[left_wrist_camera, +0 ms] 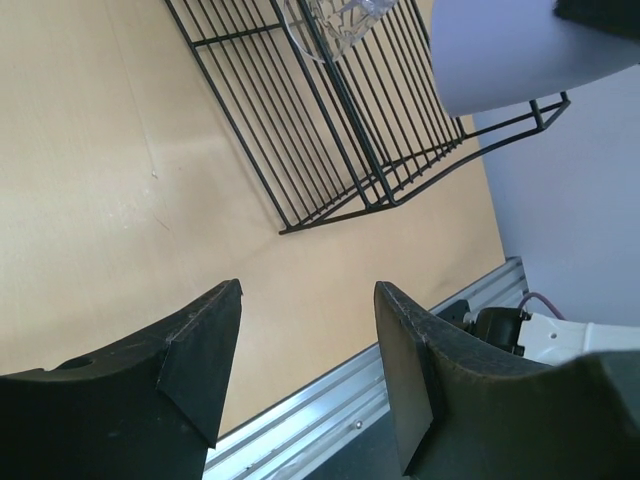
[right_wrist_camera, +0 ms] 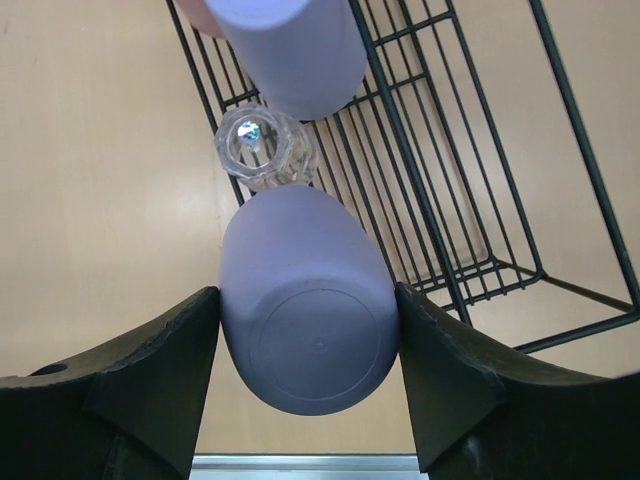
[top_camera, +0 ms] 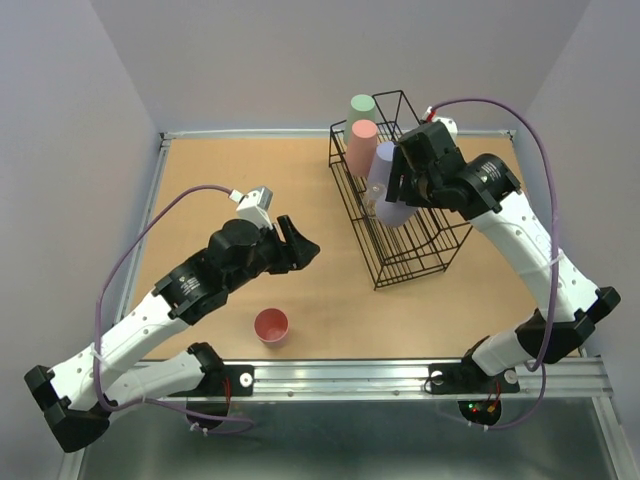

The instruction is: Load the cups into the dish rack

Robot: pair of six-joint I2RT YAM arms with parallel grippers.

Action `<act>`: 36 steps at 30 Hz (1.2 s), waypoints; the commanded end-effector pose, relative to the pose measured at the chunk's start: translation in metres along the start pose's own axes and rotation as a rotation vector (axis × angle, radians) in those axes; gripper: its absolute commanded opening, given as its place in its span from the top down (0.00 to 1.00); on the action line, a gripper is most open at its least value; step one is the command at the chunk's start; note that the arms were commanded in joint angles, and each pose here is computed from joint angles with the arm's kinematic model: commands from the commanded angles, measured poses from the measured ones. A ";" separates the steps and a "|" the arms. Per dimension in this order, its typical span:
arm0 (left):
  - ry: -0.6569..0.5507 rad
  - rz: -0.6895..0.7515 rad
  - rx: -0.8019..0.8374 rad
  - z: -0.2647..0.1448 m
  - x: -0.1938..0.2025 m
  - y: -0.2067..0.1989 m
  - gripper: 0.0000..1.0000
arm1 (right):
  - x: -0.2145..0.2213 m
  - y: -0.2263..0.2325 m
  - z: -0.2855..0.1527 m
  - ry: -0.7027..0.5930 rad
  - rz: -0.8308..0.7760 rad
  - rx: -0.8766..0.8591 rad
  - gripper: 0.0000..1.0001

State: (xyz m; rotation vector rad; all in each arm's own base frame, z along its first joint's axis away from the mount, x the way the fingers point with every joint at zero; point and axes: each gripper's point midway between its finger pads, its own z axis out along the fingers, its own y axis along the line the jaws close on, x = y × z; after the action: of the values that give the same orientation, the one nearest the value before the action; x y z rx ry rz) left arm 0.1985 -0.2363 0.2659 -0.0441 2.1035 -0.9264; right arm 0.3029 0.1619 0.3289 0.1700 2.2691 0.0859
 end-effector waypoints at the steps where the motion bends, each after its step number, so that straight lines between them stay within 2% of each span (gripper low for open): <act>1: -0.022 -0.003 0.015 -0.007 -0.002 0.002 0.34 | -0.003 0.010 -0.008 -0.026 0.041 -0.081 1.00; 15: -0.019 0.000 0.015 -0.014 0.000 0.005 0.35 | 0.039 0.006 0.022 0.078 0.004 -0.035 1.00; 36: -0.015 0.007 -0.005 -0.013 0.004 0.013 0.35 | 0.049 -0.012 0.042 0.108 -0.100 0.103 1.00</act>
State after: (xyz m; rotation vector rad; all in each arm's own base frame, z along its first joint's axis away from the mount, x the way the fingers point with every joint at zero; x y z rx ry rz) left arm 0.1885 -0.2239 0.2618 -0.0458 2.1055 -0.9229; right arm 0.2980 0.1633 0.2590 0.1205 2.4169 -0.0248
